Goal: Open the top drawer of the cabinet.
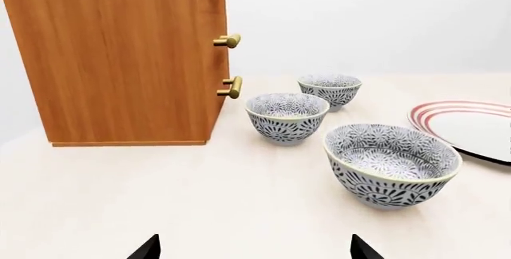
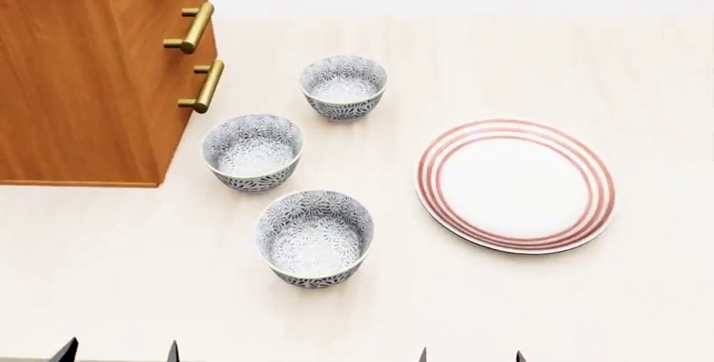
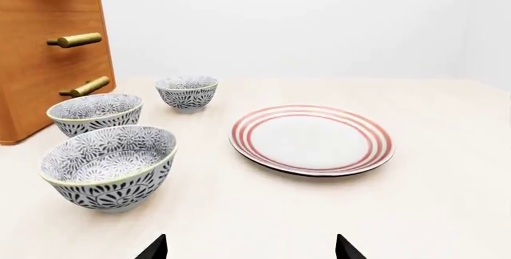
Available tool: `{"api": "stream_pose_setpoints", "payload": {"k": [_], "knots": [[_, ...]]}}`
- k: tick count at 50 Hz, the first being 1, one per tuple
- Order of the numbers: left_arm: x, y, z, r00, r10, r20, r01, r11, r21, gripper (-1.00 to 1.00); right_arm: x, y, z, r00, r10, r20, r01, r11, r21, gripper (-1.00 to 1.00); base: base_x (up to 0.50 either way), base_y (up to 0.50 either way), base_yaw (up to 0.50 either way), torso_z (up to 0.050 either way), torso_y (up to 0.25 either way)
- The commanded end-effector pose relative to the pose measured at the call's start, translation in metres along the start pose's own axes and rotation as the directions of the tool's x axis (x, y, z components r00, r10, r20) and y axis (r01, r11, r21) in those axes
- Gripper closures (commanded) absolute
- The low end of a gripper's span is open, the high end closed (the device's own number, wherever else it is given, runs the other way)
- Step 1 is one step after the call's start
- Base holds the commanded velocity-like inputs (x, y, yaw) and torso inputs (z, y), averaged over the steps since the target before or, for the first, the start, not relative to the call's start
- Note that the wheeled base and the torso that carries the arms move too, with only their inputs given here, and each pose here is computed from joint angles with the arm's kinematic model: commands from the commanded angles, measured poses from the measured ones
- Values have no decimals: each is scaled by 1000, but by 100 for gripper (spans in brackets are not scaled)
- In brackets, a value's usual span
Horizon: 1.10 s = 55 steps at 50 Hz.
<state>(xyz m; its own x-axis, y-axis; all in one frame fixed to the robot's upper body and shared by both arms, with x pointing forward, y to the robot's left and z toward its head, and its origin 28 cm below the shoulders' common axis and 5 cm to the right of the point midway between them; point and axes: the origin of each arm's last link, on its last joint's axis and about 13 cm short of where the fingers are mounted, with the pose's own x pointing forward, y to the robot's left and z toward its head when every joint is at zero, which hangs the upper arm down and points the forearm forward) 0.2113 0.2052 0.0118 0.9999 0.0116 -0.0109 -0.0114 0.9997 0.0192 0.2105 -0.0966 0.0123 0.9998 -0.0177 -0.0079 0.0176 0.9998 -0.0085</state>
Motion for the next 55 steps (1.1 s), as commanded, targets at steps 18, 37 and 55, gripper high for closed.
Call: {"api": "stream_pose_setpoints", "payload": {"k": [18,37,55], "knots": [[0,0,0,1000,-4,6,4,1000,4,-100,0,0,-1,1000,3,-2,-3,1000,-1,-100,0,0,0,47,129],[8,-4,81,995,-77,-65,71,993,-90,-100,2,6,92,997,54,59,-55,998,15,-100,0,0,0,8,20],[-4,-6,121,996,-81,45,81,997,0,-100,-16,11,111,990,90,106,-91,996,3,-100,0,0,0,0,0]]}}
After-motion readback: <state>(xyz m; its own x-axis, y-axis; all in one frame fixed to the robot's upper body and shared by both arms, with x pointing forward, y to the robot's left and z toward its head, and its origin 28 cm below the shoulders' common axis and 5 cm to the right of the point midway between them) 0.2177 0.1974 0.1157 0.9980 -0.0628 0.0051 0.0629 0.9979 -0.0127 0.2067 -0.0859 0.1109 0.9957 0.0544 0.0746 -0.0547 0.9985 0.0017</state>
